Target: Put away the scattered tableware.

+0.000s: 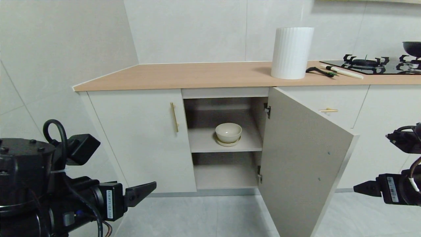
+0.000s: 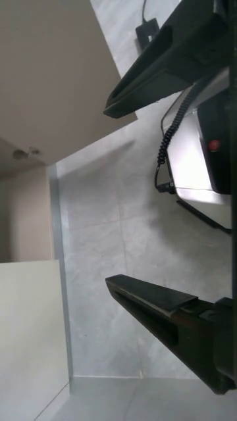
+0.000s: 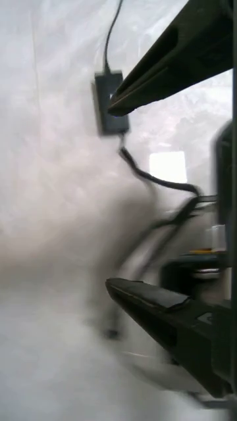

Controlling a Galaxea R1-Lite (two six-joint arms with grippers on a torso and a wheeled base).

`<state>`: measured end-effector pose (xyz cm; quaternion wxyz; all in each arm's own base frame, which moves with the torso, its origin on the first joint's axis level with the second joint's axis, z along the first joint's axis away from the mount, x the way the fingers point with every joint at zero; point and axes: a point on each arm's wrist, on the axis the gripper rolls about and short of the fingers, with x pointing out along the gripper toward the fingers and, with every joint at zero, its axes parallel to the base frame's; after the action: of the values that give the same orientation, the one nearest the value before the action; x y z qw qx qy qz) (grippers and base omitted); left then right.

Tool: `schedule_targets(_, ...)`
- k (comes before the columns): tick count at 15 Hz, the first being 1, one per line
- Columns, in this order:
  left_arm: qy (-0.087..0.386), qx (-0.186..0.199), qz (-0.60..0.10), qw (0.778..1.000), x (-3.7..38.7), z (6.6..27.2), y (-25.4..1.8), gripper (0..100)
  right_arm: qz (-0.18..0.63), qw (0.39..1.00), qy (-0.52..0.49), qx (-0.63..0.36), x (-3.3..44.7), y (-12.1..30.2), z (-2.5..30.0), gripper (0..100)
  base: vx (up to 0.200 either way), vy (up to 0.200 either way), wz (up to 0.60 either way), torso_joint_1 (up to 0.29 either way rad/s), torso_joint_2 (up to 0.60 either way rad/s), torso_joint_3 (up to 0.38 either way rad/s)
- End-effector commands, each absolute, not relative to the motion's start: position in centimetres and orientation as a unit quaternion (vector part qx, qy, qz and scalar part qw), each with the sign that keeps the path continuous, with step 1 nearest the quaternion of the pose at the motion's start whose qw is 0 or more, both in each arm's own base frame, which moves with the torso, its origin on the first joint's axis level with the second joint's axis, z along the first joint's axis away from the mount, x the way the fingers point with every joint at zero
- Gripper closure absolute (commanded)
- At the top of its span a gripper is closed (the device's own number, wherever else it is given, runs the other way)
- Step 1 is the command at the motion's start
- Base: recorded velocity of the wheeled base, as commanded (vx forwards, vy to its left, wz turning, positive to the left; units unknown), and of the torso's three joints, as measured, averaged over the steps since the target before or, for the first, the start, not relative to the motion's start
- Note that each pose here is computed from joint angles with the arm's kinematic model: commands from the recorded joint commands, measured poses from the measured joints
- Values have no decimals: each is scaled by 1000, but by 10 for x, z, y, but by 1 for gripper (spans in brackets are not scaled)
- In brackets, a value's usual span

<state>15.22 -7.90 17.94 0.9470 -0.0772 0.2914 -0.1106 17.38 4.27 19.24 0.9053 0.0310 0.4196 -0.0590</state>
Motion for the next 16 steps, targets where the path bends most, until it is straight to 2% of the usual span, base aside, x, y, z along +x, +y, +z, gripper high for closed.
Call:
schedule_targets(1,292,-77,-110,947,152,179,-79,0,-106,903,414,47,192,25,187,0,0,0,0,0,0,0)
schedule_targets(10,292,-77,-110,947,152,179,-79,0,-144,914,361,118,243,17,168,0,0,0,0,0,0,0)
schedule_targets(16,291,-78,-110,947,153,180,-79,0,-152,911,355,144,261,19,154,0,0,0,0,0,0,0)
